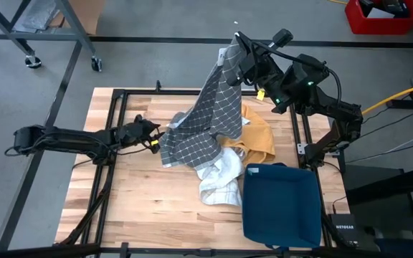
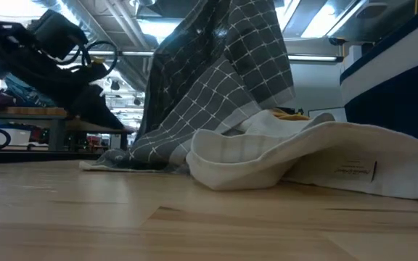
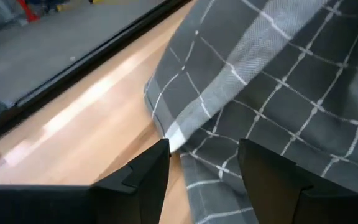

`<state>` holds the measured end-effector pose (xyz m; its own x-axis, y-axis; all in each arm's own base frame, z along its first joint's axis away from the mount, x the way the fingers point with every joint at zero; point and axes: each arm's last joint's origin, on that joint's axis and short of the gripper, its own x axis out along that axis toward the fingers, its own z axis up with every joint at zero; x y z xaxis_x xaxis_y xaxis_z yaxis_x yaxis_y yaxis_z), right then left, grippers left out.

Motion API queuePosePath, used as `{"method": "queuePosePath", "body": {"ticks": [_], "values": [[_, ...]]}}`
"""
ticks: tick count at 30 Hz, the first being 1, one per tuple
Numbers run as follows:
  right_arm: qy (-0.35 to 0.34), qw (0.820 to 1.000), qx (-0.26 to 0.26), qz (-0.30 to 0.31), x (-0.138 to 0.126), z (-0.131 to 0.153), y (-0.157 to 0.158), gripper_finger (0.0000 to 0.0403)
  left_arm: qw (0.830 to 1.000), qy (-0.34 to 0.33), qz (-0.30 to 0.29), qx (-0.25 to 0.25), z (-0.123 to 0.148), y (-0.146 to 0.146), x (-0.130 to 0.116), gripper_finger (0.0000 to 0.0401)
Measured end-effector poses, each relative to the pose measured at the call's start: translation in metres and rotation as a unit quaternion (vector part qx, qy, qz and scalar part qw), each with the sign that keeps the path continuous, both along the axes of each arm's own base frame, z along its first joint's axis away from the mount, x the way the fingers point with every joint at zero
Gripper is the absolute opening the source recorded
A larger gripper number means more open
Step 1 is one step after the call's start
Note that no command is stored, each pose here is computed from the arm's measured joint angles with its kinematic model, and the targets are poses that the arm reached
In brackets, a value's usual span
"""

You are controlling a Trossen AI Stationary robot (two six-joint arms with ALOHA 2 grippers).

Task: Fold towel
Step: Fold the gray towel

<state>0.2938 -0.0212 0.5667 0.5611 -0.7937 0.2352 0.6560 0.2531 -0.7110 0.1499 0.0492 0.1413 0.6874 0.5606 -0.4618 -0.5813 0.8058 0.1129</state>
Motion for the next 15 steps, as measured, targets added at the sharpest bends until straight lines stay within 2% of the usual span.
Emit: {"method": "queuePosePath", "body": {"ticks": [9,15], "values": [[-0.017,0.999,0.008,0.040,0.002,-0.001,0.001,0.0001,0.998,0.029,-0.025,0.042,-0.013,0.005,0.016,0.0182],[-0.023,0.998,0.016,0.049,0.003,-0.002,0.002,0.0001,0.998,0.038,0.004,0.042,-0.025,0.014,0.021,0.0182]]}}
